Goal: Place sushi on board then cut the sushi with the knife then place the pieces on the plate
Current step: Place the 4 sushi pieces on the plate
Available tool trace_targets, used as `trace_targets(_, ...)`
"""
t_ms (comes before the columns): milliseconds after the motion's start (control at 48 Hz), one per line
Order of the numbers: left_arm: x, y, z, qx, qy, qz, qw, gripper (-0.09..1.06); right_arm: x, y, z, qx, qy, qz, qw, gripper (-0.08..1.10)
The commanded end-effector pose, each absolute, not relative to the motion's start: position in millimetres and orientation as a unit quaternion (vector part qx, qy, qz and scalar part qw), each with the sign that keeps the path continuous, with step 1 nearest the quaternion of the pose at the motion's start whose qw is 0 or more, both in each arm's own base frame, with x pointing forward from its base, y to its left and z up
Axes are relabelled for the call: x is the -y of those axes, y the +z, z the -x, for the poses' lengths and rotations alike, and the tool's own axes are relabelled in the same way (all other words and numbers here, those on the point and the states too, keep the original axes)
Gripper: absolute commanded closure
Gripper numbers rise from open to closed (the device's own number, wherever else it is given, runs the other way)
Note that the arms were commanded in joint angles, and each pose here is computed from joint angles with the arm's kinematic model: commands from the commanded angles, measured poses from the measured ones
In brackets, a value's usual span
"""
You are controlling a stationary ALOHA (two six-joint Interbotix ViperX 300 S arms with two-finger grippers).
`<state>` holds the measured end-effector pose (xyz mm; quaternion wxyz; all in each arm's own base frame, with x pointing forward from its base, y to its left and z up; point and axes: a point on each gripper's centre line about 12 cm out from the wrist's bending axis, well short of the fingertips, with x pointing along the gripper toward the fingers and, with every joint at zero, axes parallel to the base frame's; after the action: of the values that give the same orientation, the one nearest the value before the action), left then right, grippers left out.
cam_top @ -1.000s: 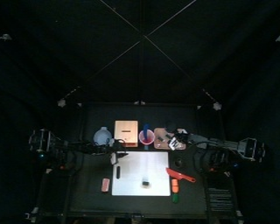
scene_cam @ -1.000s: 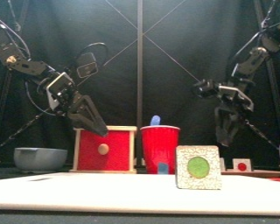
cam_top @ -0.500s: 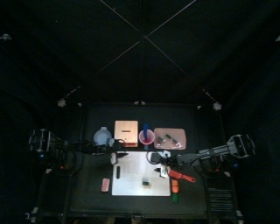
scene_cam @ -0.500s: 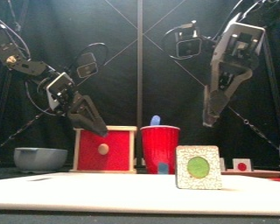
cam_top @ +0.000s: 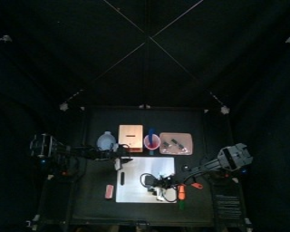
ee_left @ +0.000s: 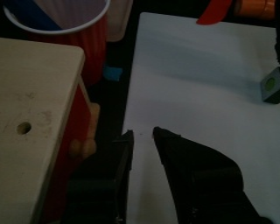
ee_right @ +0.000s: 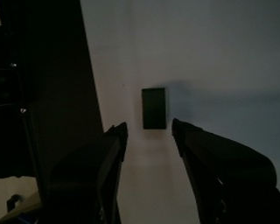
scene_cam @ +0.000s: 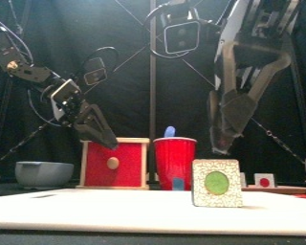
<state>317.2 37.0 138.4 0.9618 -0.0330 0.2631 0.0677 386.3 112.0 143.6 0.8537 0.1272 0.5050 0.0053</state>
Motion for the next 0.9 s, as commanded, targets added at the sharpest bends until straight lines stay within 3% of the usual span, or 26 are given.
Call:
trace_targets(21,-37.8,143.4,-319.9,-0.254,0.069,0.033,0.964,0.28,-112.5,153.5,-397.2,-0.488,0.01,-0.125,0.864,0.21)
trace_targets(250,-37.0,140.6,-318.0,-0.265,0.067,0.033,0.961,0.28,-118.5,144.5,-409.0,-0.493,0.012,-0.114,0.862,0.24)
trace_targets(542,-37.0,140.2,-317.6,-0.265,0.067,0.033,0.961,0.28,-110.0,144.0,-408.5,-0.496,0.003,-0.111,0.861,0.42)
trace_targets(729,-37.0,141.5,-318.9,-0.263,0.066,0.031,0.962,0.28,-69.8,156.6,-384.7,-0.496,-0.032,-0.118,0.86,0.41)
trace_targets(896,-37.4,142.0,-319.3,-0.262,0.066,0.03,0.962,0.28,-7.4,184.6,-346.6,-0.476,-0.098,-0.151,0.861,0.41)
